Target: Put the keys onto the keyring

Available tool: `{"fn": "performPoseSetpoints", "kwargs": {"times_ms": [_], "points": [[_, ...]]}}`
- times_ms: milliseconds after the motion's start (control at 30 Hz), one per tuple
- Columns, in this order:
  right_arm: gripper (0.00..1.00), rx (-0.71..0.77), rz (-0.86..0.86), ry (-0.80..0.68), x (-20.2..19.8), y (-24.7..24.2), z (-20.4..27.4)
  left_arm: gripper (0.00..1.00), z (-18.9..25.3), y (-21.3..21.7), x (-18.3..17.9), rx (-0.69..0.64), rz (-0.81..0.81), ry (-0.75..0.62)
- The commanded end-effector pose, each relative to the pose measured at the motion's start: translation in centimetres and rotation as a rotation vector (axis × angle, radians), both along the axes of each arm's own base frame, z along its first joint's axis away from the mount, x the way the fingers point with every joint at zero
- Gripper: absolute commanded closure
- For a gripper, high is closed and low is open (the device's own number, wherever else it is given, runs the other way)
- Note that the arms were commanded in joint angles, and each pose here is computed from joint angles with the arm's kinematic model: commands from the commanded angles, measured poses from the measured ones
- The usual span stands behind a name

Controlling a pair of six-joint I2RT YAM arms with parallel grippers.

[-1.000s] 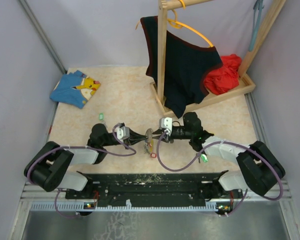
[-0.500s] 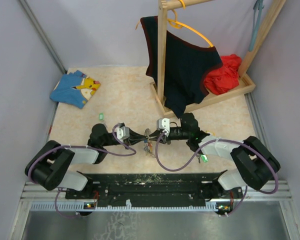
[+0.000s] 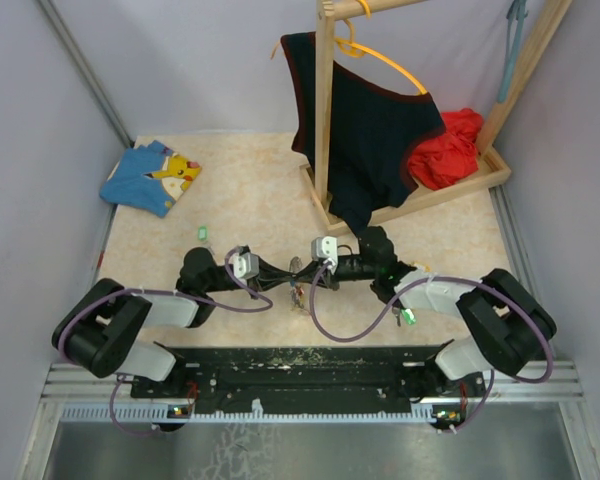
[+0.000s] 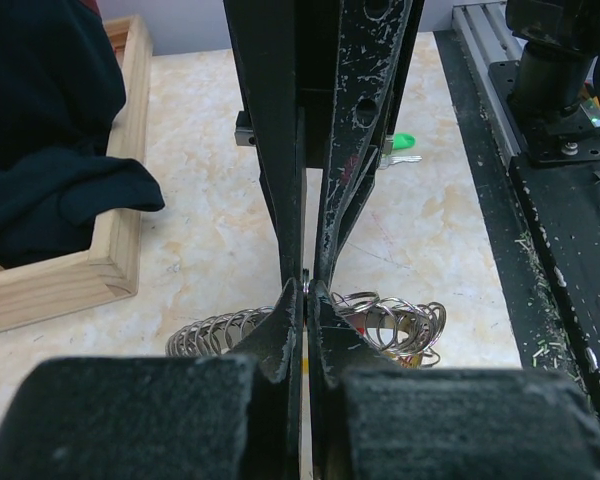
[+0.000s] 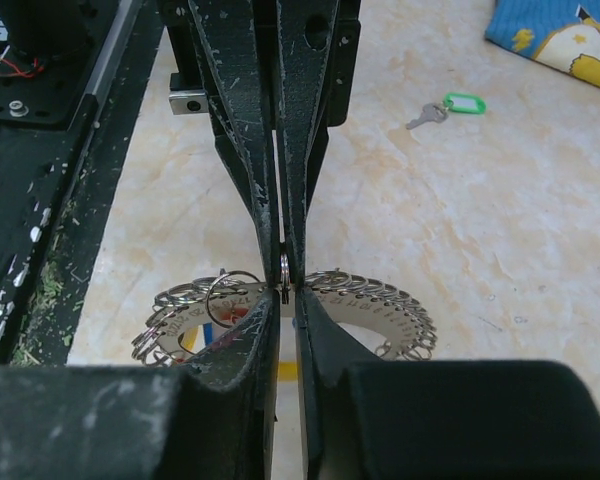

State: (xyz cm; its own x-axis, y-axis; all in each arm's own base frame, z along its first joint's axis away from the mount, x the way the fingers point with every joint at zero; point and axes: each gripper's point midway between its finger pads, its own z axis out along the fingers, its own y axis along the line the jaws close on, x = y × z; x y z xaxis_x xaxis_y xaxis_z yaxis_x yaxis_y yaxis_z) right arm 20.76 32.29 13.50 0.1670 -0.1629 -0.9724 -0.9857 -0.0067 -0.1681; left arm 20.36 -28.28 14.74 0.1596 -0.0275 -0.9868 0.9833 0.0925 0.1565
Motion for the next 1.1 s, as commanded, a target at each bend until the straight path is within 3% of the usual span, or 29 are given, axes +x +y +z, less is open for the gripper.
{"fn": "performPoseSetpoints", "kwargs": {"times_ms": [0, 67, 200, 367, 433, 700, 1067], "points": [[0.91, 0.074, 0.056, -0.049, 0.0, 1.4, 3.0, 0.99, 1.3, -0.2, -0.1, -0.035, -0.024, -0.051], [1.0, 0.071, 0.053, -0.046, 0.1, 1.4, 2.9, 0.99, 1.3, -0.2, -0.1, -0.035, -0.024, -0.049], [1.0, 0.049, 0.021, -0.058, 0.6, 1.2, 3.0, 0.99, 1.1, -0.2, 0.1, -0.023, -0.02, -0.048], [1.0, -0.099, -0.037, -0.05, 1.6, 0.1, 2.2, 0.75, 0.3, -0.2, 0.7, 0.022, -0.003, -0.035], [1.0, -0.176, -0.057, -0.037, 1.8, -0.6, 1.6, 0.71, -0.3, -0.1, 0.9, 0.051, 0.006, -0.021], [1.0, -0.395, -0.141, 0.01, 2.2, -2.4, 0.6, 0.64, -0.3, 0.0, 1.3, 0.082, 0.019, -0.035], [1.0, -0.58, -0.193, -0.003, 2.6, -1.9, 1.6, 0.63, -0.5, -0.7, 0.7, 0.08, -0.028, -0.006]]}}
